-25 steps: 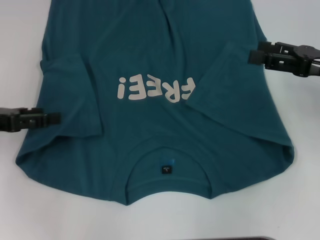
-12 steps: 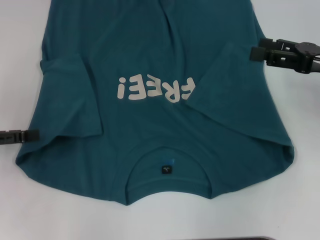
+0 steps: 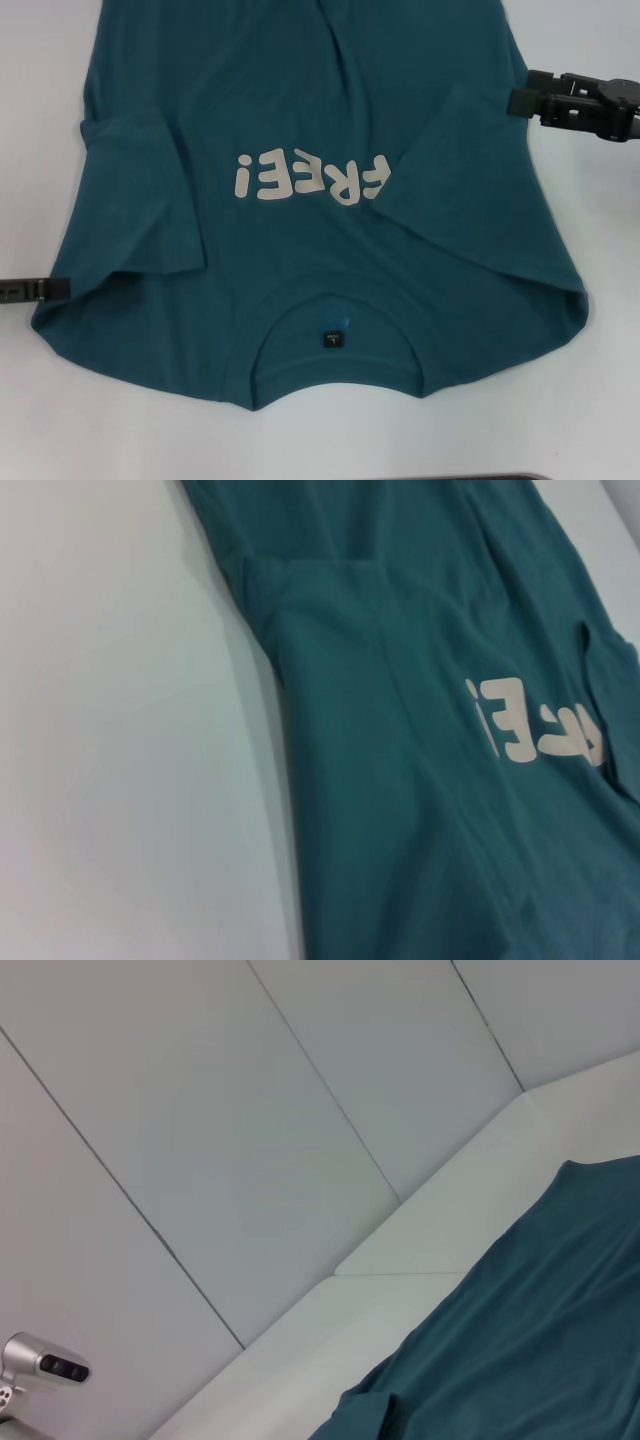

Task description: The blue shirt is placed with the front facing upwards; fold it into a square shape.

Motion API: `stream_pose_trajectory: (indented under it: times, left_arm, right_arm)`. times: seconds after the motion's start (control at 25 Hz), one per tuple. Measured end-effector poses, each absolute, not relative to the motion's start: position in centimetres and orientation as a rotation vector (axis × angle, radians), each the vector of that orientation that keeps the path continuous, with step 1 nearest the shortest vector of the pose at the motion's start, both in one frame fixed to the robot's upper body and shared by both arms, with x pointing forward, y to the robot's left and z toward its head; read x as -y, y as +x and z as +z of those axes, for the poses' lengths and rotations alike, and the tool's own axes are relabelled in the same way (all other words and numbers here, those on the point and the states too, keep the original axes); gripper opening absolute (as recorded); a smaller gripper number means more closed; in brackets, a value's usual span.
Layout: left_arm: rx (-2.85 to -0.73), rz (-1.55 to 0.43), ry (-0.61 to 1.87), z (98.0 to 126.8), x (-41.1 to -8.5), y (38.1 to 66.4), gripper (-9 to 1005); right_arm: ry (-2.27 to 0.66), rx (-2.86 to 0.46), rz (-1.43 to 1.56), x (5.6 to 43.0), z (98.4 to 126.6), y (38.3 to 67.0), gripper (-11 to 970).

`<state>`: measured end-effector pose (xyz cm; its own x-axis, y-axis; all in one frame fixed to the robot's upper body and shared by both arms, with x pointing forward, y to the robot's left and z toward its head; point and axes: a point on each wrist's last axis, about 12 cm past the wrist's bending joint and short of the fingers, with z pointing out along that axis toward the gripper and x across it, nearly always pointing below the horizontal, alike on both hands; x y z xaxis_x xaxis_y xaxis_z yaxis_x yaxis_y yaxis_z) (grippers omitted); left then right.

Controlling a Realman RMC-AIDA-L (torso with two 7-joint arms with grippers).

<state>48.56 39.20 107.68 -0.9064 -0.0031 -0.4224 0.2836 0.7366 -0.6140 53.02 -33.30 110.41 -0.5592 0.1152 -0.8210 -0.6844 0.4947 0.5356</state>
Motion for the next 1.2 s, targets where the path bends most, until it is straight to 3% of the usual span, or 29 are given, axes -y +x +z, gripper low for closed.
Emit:
stream_pose_trajectory:
  times: [0.52,1.2]
  left_arm:
    - [-2.594,-0.982,0.234,107.3,-38.9,48.5,874]
    - [-2.57,-1.137,0.393,108.7,-36.1,49.7,873]
  right_arm:
    - [-0.472,-1.873,1.158,33.4,110.4,53.0,944]
    - [-0.471,-1.874,1.156,33.5,110.4,53.0,944]
